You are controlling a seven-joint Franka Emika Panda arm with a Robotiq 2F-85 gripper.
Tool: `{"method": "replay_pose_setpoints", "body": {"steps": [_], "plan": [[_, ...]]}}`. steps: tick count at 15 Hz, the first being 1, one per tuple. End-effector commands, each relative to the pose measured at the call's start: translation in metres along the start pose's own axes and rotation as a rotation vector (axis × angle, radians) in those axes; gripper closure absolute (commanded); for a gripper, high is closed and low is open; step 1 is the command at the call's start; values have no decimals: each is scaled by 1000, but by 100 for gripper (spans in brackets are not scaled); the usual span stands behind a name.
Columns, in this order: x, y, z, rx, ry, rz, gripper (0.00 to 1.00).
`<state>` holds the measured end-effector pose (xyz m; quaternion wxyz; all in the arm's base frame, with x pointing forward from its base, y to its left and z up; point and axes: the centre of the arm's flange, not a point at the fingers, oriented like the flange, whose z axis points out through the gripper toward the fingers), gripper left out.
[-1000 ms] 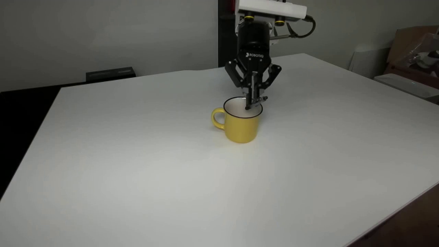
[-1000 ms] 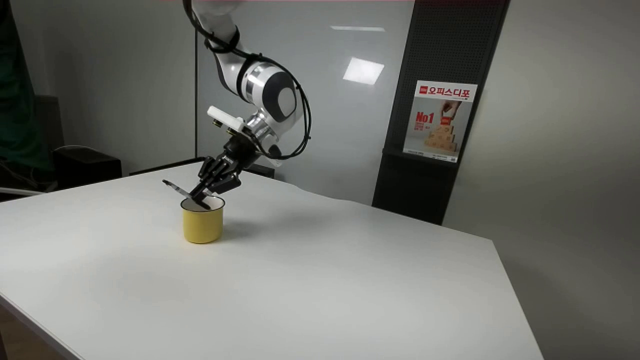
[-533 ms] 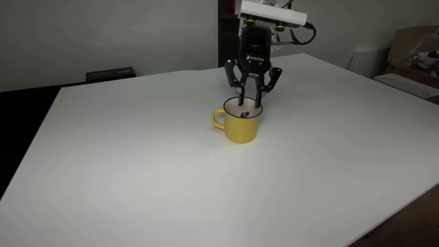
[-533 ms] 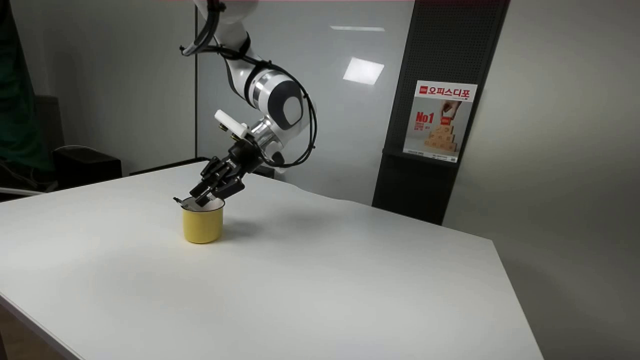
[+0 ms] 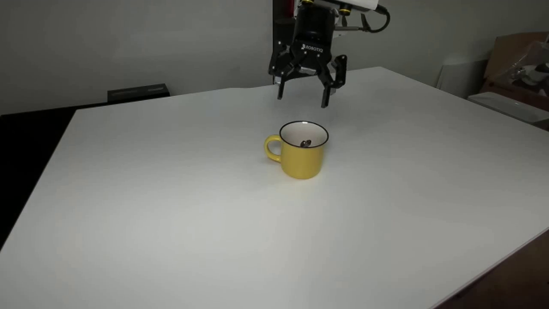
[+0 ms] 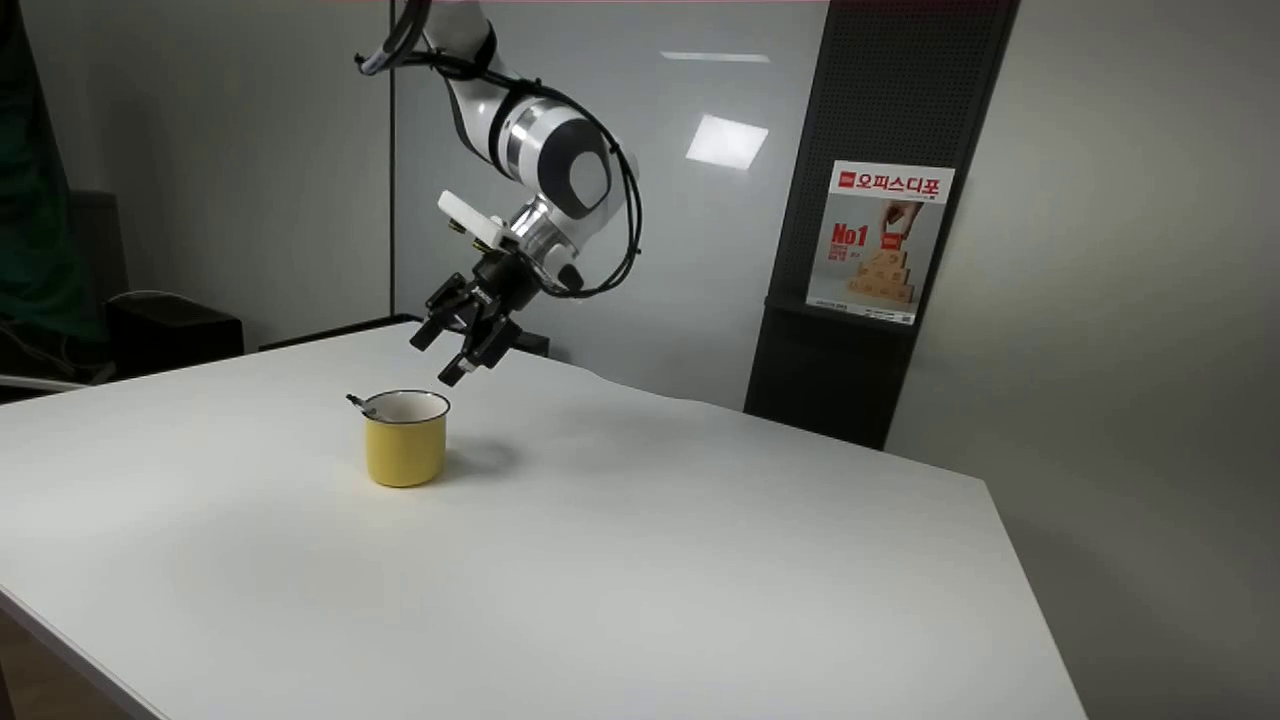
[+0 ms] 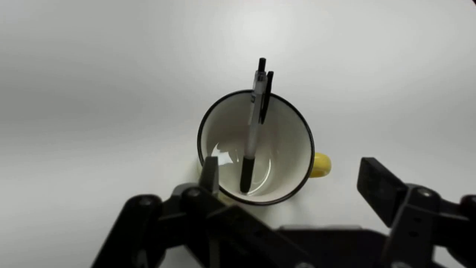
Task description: Get the pen from the table and put it inside the cup
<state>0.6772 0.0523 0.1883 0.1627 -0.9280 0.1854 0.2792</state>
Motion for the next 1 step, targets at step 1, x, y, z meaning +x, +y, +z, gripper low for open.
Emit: {"method": "replay_pose_setpoints", "body": {"steps": [1], "plan": [[-45, -13, -46, -79, 184, -26, 0]]}}
